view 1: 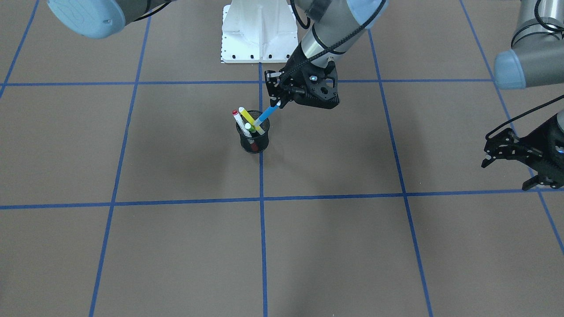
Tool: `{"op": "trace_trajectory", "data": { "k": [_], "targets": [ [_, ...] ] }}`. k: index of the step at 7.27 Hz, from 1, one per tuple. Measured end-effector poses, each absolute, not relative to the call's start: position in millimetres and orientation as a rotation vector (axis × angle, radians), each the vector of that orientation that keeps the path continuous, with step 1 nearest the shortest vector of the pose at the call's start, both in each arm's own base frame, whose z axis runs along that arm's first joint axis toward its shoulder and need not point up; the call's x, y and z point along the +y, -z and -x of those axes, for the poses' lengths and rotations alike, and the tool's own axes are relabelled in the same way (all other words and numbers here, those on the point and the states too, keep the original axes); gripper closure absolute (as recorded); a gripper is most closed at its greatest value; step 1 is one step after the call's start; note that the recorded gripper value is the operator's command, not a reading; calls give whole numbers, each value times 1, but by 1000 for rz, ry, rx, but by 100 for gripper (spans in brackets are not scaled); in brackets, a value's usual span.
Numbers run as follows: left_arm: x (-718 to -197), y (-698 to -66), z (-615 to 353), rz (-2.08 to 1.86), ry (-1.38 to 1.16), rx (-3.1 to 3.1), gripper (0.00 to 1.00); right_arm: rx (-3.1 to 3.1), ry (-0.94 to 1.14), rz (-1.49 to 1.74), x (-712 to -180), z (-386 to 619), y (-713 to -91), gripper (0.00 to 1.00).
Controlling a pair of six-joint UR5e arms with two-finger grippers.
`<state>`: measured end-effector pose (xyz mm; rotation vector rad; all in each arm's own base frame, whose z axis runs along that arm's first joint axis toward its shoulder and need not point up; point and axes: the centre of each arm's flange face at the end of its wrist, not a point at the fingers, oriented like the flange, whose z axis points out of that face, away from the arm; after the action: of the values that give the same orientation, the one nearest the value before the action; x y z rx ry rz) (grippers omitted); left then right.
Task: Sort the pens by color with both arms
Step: 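Lift the blue marker out of the cup with the right gripper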
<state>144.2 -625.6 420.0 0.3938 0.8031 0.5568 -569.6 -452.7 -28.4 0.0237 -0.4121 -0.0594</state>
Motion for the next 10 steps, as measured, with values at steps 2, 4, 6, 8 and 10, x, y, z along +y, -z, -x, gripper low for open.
{"op": "trace_trajectory", "data": {
  "k": [2, 4, 6, 8, 10],
  "targets": [
    [-625, -419, -144, -394, -556, 802, 0, -516, 12, -132, -465, 515, 67, 100],
    [-626, -419, -144, -395, -556, 802, 0, -582, -63, -315, -501, 485, 71, 100],
    [-628, -418, -145, -395, -553, 801, 0, -546, -158, -531, -543, 477, 26, 100],
    [-629, -418, -146, -391, -549, 802, 0, -531, -231, -701, -574, 489, -41, 100],
    [-631, -422, -147, -383, -545, 800, 0, -570, -321, -821, -609, 520, -105, 100]
  ]
}}
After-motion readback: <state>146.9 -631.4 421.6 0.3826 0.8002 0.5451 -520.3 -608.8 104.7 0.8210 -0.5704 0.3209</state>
